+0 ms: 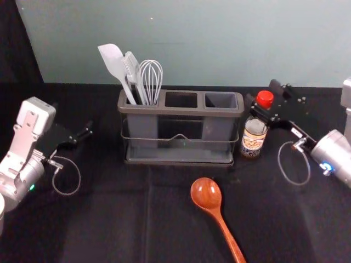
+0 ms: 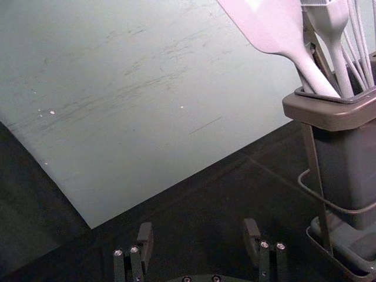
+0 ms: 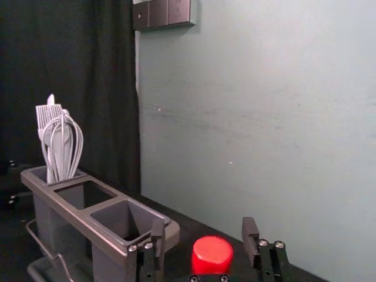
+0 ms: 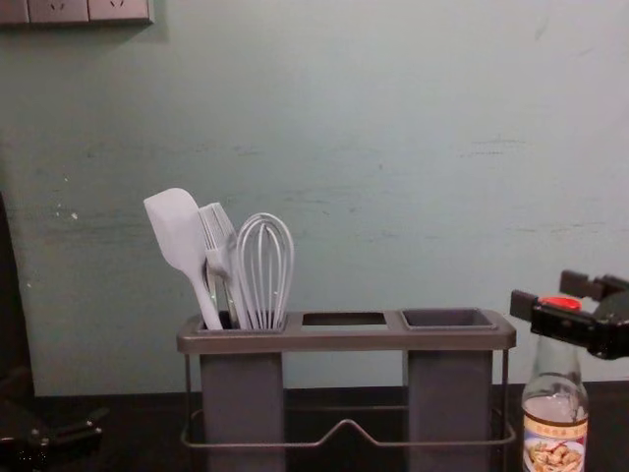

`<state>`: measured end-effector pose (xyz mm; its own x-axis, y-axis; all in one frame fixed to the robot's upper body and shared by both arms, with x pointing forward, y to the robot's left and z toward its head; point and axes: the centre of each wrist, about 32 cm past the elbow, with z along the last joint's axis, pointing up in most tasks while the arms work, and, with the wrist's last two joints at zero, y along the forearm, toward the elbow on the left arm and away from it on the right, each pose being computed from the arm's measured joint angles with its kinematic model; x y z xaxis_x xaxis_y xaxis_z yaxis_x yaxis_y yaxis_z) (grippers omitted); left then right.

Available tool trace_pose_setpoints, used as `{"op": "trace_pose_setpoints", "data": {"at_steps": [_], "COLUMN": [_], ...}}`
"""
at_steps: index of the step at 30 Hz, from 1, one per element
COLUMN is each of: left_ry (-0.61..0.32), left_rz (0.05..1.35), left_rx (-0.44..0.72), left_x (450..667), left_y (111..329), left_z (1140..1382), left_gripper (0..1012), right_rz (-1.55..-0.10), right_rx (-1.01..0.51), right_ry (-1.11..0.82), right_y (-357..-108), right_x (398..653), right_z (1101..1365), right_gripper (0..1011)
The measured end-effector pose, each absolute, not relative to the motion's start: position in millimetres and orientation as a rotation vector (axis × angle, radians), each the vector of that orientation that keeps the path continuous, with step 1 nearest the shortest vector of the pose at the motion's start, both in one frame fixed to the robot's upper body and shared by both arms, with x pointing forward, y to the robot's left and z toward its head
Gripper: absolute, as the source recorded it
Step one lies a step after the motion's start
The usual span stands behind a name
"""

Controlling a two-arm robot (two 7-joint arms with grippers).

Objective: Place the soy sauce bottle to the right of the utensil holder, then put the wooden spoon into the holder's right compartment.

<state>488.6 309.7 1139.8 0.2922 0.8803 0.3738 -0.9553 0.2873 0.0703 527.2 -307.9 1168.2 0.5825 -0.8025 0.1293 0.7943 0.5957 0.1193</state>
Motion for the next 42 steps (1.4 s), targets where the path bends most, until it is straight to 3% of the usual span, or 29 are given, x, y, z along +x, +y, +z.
{"op": "trace_pose_setpoints", "data": {"at_steps": [4,8,20,30,42], "left_ry": [-0.285,-0.285,-0.285,-0.285,-0.285], "left_rz": [1.248,1.248,1.248,1.248,1.248], "left_rx": [0.304,0.305,0.304,0.304,0.304], "left_x": [489,489,489,489,489], "left_y": [310,310,310,310,310], "left_z": [1140,1140,1140,1140,1140], "left_gripper": [1005,1005,1005,1005,1005], "right_rz": [-0.973,-0.995,-1.003,-0.950,-0.816], "right_rx": [0.032,0.027,-0.006,-0.195,-0.255], "right_ry": [-0.211,-0.226,-0.233,-0.154,-0.079], "right_y": [-309,-309,-302,-286,-264], "right_x": [516,506,459,418,402], "right_z": [1180,1185,1199,1203,1180], "right_gripper": [941,1002,1003,1002,1002]}}
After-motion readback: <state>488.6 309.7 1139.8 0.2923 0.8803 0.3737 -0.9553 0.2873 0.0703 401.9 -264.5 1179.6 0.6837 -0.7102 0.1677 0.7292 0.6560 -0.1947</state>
